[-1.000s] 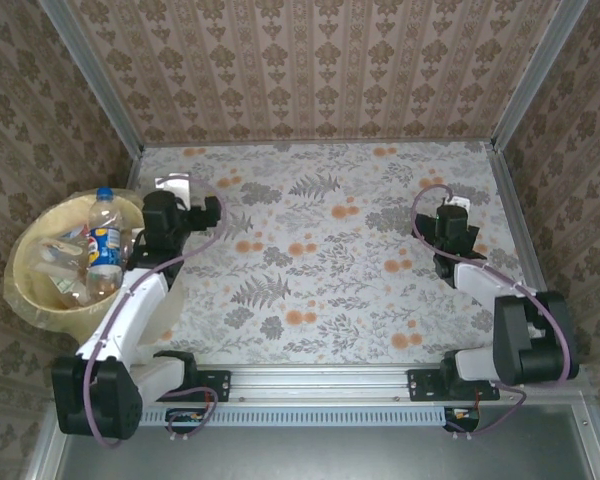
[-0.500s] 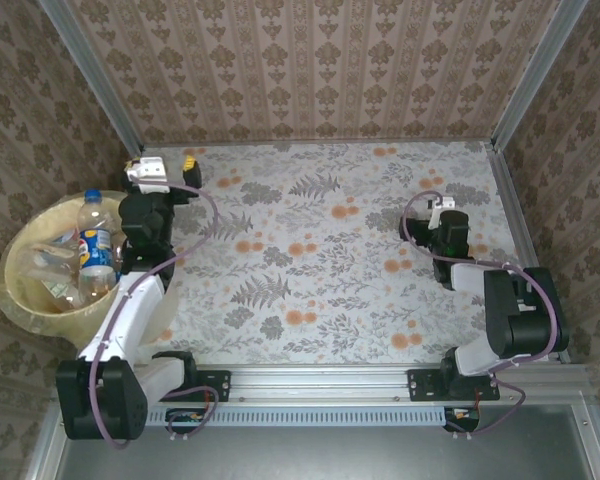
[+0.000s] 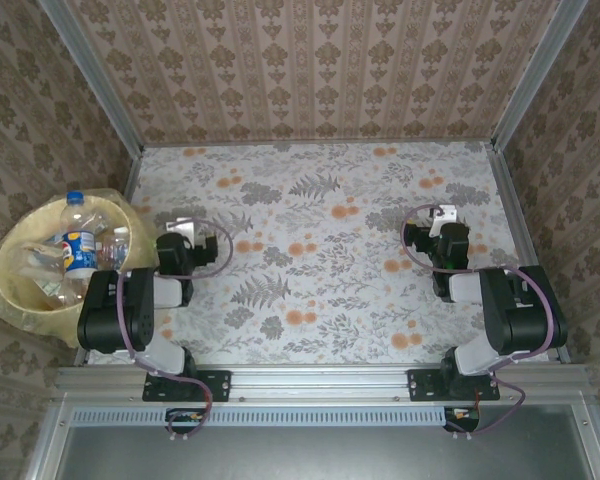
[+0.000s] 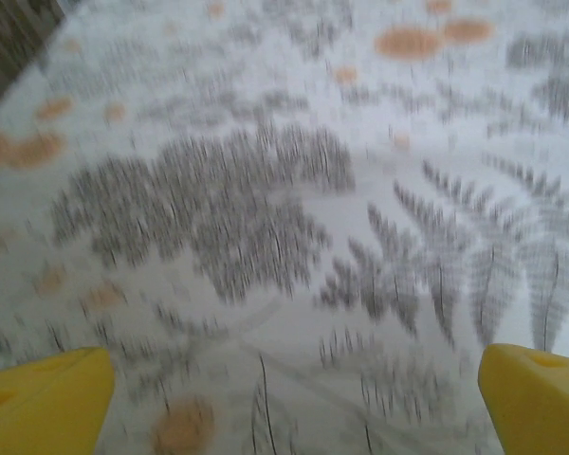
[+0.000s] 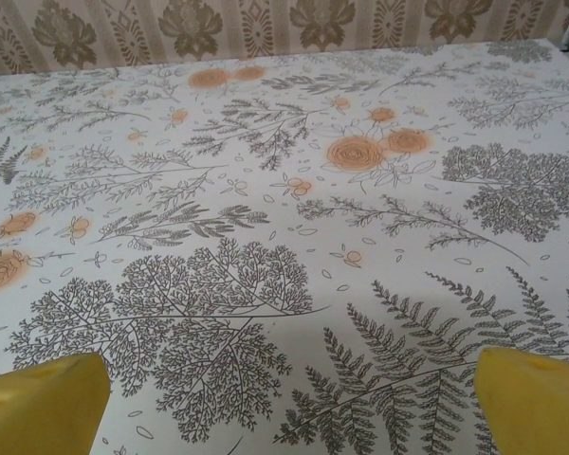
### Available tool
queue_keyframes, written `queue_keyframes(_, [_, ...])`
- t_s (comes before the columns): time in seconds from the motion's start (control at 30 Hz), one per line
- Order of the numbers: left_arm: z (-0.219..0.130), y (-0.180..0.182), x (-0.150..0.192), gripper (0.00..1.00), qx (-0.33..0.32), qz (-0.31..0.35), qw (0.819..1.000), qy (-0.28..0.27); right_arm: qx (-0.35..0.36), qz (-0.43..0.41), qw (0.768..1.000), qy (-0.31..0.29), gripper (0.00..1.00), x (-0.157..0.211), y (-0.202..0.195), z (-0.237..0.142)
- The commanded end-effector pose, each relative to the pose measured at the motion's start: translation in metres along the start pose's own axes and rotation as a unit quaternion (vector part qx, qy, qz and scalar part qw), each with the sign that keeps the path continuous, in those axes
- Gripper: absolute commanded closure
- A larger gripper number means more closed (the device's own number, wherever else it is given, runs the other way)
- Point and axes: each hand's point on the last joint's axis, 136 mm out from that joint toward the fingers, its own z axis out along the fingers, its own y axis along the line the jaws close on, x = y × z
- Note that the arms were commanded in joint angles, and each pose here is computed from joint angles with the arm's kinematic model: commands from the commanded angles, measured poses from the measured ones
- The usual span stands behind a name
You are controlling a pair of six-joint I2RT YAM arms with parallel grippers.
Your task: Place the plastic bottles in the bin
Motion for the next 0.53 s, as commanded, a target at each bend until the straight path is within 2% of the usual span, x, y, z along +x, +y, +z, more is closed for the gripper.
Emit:
queue_keyframes(0.0, [0.0,0.0057,-0.0289,0.0,-0.011,-0.007,0.999,-0.048,0.006,0.001,1.0,-0.016,0.0,-0.007,-0.0003,-0.0002])
queue_keyframes(0.5, [0.0005,0.0057,-0.0295,0.0,-0.011,-0.008,0.999,-0.046,0.002,-0.002,1.0,-0.013,0.0,-0.0069,0.0013,0.001])
